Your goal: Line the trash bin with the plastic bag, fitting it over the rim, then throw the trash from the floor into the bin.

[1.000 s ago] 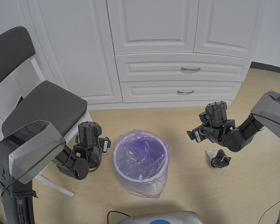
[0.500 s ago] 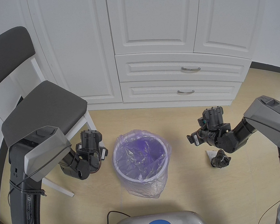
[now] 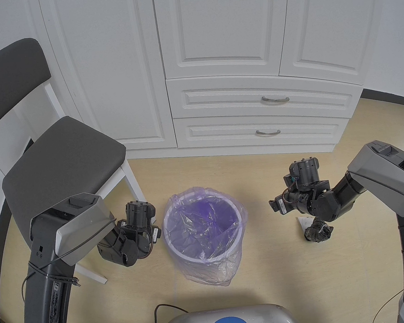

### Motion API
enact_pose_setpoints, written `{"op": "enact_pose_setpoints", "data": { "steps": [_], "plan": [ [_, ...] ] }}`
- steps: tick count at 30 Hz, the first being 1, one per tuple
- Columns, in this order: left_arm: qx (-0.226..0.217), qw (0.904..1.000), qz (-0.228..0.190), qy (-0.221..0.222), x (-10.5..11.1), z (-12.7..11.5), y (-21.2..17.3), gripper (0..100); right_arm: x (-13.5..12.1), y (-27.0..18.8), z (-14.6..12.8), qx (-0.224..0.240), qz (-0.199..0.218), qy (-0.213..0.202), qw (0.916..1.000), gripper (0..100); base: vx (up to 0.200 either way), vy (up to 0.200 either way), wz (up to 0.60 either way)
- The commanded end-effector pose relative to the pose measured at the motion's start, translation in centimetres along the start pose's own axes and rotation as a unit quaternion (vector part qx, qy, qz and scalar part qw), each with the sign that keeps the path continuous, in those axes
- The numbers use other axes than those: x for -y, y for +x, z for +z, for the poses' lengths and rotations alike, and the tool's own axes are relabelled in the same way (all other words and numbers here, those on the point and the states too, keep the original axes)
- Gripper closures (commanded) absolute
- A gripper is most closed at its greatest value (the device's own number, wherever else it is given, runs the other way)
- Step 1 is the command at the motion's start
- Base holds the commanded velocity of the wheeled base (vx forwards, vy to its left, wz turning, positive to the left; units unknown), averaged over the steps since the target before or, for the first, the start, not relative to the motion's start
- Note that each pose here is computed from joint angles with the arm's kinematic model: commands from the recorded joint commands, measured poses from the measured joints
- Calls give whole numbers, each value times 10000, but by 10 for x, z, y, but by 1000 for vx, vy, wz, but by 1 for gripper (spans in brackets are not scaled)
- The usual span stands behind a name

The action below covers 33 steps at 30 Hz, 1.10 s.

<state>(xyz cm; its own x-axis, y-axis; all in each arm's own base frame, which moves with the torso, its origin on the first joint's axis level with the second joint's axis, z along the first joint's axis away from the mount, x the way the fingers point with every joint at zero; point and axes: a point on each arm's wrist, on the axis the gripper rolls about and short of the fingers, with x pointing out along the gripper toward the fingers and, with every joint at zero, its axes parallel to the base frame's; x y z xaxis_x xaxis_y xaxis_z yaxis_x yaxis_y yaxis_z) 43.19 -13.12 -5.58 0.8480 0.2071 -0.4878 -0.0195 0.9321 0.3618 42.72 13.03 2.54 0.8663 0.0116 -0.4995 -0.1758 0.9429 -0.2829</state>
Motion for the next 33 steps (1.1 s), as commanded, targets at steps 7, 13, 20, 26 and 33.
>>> {"op": "enact_pose_setpoints", "data": {
  "steps": [7,13,20,26,33],
  "plan": [
    [-85,9999,-104,6,6,-7,3,0,-1,6,-4,-44,-7,-9,10000,0,0,0,0],
    [-165,9997,-183,42,6,-9,2,0,-2,6,-5,-49,1,-7,10000,0,0,0,0],
    [-314,9993,-205,23,6,-9,1,0,0,4,-1,-8,-12,12,10000,0,0,0,0],
    [-367,9987,-362,33,7,-10,0,0,2,7,-3,-31,-35,24,10000,0,0,0,0],
    [-753,9927,-912,-217,10,-12,-7,0,5,11,-7,-81,-65,38,9999,0,0,0,0]
  ]
}}
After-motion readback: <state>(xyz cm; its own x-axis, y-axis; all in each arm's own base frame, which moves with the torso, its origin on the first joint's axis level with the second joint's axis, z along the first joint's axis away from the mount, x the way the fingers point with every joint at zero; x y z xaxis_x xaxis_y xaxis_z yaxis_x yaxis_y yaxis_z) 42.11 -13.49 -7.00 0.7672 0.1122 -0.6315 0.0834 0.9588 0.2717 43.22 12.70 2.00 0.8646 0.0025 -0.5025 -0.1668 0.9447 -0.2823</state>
